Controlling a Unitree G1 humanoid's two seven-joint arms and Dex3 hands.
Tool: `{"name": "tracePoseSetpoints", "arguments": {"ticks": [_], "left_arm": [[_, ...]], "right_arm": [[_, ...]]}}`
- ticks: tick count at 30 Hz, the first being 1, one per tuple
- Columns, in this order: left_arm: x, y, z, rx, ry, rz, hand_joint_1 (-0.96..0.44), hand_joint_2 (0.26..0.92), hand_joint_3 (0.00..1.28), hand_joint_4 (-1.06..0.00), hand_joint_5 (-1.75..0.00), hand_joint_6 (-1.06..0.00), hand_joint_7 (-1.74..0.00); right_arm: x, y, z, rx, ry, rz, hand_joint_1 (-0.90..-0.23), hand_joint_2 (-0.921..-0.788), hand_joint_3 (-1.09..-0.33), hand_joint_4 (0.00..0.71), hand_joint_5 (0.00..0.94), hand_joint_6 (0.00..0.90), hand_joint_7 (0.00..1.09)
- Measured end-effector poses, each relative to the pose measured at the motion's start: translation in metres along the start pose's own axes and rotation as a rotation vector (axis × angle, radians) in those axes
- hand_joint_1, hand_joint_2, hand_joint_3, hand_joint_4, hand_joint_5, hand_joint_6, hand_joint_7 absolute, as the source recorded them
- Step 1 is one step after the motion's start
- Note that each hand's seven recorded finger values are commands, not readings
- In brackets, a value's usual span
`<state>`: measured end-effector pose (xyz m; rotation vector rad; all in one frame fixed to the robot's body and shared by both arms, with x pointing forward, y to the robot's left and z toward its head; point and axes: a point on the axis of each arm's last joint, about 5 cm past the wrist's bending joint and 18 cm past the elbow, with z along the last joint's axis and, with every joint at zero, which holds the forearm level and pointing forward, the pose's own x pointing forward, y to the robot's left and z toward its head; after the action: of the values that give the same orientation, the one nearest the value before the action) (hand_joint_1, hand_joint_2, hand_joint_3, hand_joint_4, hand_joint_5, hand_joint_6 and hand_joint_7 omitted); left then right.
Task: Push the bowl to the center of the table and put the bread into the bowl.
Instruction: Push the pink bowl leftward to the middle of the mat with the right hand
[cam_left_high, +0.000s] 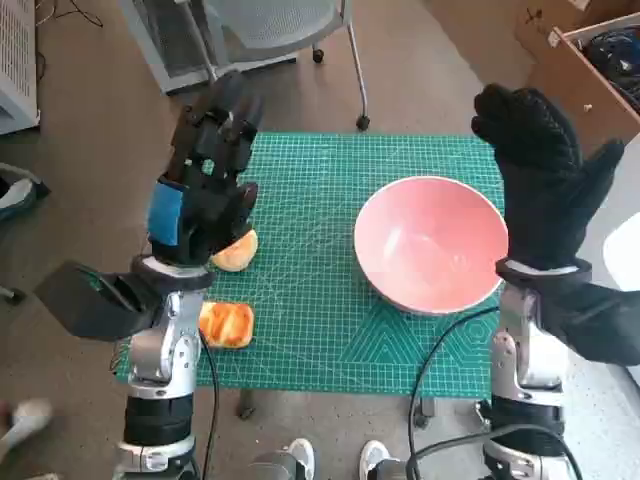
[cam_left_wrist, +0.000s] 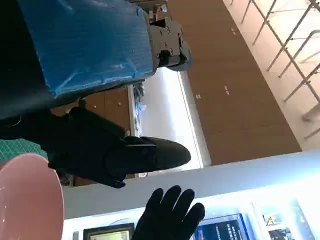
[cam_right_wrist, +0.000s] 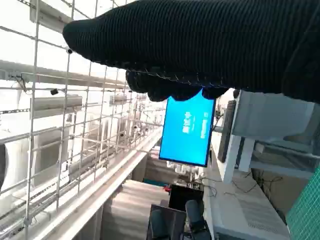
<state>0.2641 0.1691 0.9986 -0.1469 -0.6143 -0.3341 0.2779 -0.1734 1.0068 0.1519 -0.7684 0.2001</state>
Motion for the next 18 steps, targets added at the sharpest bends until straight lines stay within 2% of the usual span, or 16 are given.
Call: {"name": "tracePoseSetpoints", "arguments": {"ticks": [18], "left_arm": [[0.0000,0.0000,-0.0001,-0.001,0.000,-0.005,-0.59,0.875,0.42,0.00,-0.22,0.00,-0.55]], "right_arm": [[-0.0006,-0.0028,0.0007,-0.005,-0.002,-0.012,-0.517,-0.921,-0.571,0.335,0.002,0.150,0.54]]}}
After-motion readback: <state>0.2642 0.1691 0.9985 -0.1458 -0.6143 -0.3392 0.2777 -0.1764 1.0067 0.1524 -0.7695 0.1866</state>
